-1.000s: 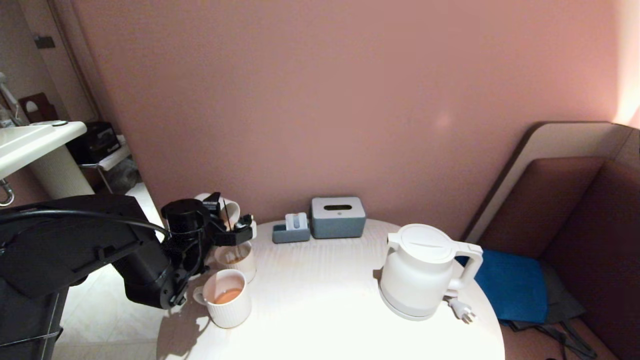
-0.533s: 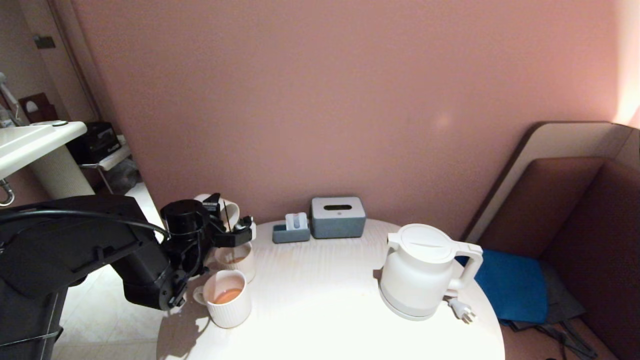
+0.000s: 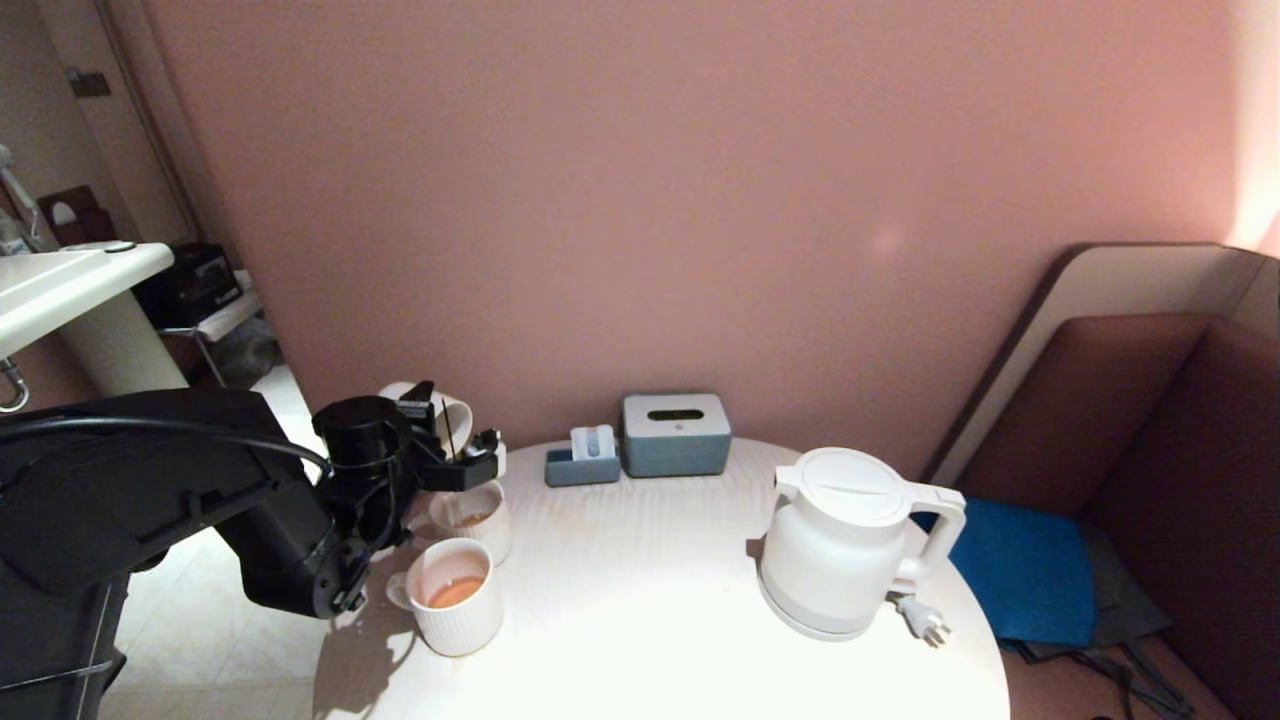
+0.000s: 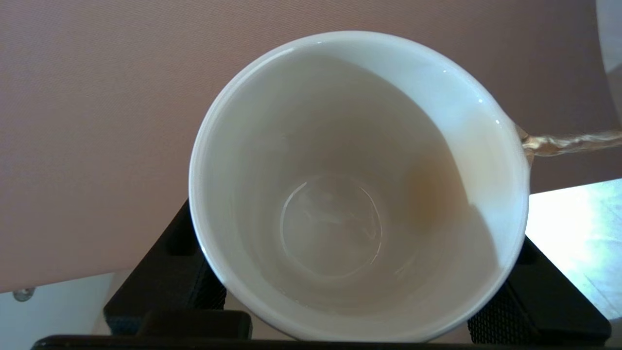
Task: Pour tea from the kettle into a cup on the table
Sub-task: Pour water into another cup
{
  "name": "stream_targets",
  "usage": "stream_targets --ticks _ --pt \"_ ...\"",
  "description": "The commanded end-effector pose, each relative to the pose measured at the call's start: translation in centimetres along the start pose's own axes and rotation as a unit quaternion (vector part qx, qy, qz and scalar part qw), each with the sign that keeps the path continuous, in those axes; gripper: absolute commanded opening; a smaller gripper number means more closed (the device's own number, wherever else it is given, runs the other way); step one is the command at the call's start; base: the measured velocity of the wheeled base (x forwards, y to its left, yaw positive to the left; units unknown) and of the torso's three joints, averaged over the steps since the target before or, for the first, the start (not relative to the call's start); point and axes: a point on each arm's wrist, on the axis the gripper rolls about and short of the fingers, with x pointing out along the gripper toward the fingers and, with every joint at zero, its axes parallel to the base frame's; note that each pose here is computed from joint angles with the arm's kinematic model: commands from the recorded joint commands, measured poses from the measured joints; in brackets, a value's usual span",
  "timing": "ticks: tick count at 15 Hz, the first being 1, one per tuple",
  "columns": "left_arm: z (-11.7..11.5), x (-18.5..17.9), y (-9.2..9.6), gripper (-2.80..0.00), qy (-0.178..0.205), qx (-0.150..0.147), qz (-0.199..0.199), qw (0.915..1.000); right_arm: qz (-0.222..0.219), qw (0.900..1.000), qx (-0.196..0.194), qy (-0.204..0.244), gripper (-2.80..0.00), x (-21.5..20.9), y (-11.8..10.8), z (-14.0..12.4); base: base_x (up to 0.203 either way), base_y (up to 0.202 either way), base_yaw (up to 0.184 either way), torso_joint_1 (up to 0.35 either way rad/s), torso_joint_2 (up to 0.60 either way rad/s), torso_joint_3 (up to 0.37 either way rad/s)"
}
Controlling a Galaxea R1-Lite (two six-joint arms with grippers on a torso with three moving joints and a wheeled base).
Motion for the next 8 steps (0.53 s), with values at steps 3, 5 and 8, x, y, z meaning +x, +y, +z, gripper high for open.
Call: stream_targets --ticks 3,5,8 --pt "-0.20 0.17 0.39 -2.80 0.004 0.006 0.010 0.9999 0.000 1.000 0.000 0.001 -2.80 0.01 0.00 0.00 0.000 0.000 0.000 0.000 0.00 0.000" --pt "-0.21 0.15 0.49 -2.80 0.005 0.008 0.016 0.9998 0.000 1.000 0.000 0.001 -2.80 0.01 0.00 0.00 0.000 0.000 0.000 0.000 0.00 0.000" --pt "-0.30 0.11 0.76 -2.80 0.006 0.010 0.020 0.9997 0.000 1.000 0.000 0.001 -2.80 0.01 0.00 0.00 0.000 0.000 0.000 0.000 0.00 0.000"
